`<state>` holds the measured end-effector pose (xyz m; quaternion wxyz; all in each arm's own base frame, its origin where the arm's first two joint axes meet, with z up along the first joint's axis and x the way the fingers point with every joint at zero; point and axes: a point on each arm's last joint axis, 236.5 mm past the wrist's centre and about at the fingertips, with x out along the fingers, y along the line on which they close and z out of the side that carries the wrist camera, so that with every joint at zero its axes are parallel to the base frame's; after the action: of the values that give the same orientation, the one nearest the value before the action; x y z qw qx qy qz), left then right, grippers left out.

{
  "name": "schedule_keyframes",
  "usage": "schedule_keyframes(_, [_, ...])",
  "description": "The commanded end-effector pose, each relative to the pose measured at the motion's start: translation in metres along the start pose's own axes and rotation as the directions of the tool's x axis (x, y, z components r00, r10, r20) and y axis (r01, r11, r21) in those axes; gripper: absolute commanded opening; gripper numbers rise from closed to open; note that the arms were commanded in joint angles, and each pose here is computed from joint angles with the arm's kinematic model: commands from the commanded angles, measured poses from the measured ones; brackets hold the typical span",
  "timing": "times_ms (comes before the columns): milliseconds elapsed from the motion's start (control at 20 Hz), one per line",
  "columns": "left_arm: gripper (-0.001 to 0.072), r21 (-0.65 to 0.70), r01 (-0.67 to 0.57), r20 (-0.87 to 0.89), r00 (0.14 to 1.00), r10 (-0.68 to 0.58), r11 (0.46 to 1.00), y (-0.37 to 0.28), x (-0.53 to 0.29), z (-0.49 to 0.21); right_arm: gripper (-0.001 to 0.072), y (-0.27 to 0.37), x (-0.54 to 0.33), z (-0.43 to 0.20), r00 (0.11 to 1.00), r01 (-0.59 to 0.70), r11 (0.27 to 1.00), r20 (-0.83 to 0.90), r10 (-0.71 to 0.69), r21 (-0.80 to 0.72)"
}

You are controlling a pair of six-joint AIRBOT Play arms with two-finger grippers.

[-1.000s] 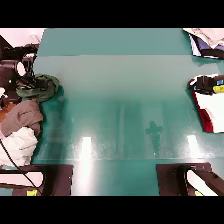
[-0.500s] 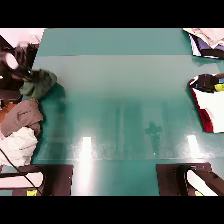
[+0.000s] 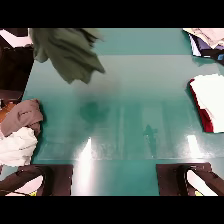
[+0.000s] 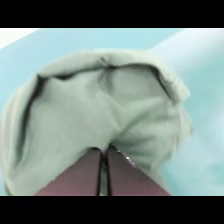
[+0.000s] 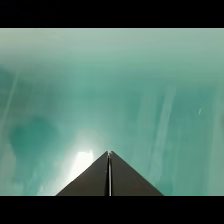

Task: Fold the shirts.

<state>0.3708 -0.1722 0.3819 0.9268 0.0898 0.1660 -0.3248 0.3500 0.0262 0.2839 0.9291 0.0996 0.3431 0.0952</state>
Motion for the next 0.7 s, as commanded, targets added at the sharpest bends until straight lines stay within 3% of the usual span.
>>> schedule_keyframes(0, [0.0027, 0.075, 0.289, 0.033, 0.956, -0.292, 0.954, -0.092, -0.009, 0.018, 0.0023, 0.008, -0.019, 0.018, 0.998, 0.0, 1.0, 0.059, 0.001, -0.027])
schedule_keyframes(200, [0.0027, 0.0, 0.463, -0.212, 0.866, -0.452, 0.886, -0.129, 0.061, -0.047, 0.0023, 0.009, -0.019, 0.011, 0.999, -0.003, 1.0, 0.032, 0.004, -0.028])
schedule_keyframes(300, [0.0027, -0.072, 0.491, -0.298, 0.82, -0.488, 0.868, -0.133, 0.107, -0.082, 0.0023, 0.009, -0.019, 0.005, 1.0, -0.004, 1.0, 0.005, 0.004, -0.028])
schedule_keyframes(350, [0.0061, -0.125, 0.479, -0.328, 0.807, -0.491, 0.869, -0.129, 0.129, -0.099, 0.0023, 0.009, -0.019, 0.003, 1.0, -0.005, 1.0, -0.005, 0.005, -0.028])
schedule_keyframes(450, [0.0498, -0.253, 0.372, -0.394, 0.804, -0.446, 0.893, -0.103, 0.16, -0.131, 0.0023, 0.009, -0.019, -0.002, 1.0, -0.006, 1.0, -0.024, 0.006, -0.028])
schedule_keyframes(500, [0.0535, -0.319, 0.313, -0.432, 0.792, -0.431, 0.895, -0.087, 0.162, -0.145, 0.0023, 0.009, -0.019, -0.003, 1.0, -0.007, 1.0, -0.028, 0.006, -0.028])
schedule_keyframes(650, [0.0535, -0.412, 0.233, -0.537, 0.719, -0.441, 0.881, -0.052, 0.131, -0.178, 0.0023, 0.009, -0.019, -0.002, 1.0, -0.006, 1.0, -0.027, 0.006, -0.029])
